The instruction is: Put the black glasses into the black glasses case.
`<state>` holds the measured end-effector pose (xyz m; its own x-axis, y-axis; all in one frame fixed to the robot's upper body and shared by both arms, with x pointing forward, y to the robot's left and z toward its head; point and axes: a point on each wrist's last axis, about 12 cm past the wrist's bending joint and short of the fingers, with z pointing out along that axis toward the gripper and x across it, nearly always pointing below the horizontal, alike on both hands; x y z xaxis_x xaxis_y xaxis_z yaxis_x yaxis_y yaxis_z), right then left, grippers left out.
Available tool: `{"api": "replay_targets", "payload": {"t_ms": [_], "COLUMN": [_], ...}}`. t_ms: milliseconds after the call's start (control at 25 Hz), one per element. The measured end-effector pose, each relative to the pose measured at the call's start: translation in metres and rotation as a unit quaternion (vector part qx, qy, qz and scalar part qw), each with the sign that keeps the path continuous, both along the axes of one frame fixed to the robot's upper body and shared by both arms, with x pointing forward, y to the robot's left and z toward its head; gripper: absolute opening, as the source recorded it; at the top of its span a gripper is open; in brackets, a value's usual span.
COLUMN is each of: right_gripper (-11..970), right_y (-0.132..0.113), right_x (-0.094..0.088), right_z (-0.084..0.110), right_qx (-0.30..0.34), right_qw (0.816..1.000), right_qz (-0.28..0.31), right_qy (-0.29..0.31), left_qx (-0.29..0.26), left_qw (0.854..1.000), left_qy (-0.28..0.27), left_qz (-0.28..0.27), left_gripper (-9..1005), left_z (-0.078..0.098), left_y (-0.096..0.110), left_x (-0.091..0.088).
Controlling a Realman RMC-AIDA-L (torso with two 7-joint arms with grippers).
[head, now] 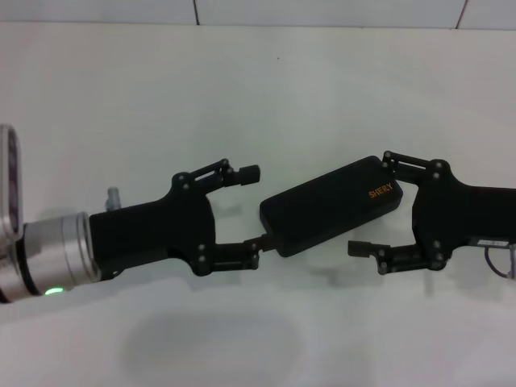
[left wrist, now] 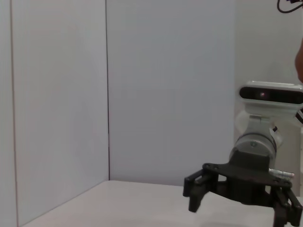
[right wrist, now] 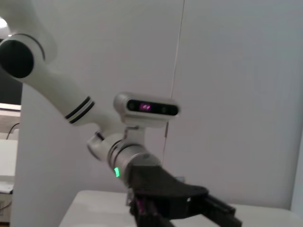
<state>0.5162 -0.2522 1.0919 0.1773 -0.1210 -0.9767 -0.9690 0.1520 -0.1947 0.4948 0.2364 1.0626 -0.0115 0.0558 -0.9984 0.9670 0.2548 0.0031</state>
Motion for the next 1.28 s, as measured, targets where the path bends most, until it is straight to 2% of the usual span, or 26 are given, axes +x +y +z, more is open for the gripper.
{"api": "replay_targets", "payload": {"t_ms": [680,1280], "right_gripper": [886,886], "right_y": [0.0013,0.0004], "right_x": [-0.0014,0.0005], "right_z": [-0.0082,-0.0077], "right_qx": [0.018,0.024], "right_qw": [0.999,0.999], "right_qz": [-0.026,-0.039], "right_qy": [-0.017,-0.021], "left_qx": [0.004,0.002], "left_qw": [1.0,1.0], "left_qy": [-0.008,-0.013], "left_qz": [0.0,0.008], "left_gripper": [888,888], "left_z": [-0.0014,-0.0033], "left_y": [0.0043,0.0056], "left_x": [-0.0035,-0.0063]}}
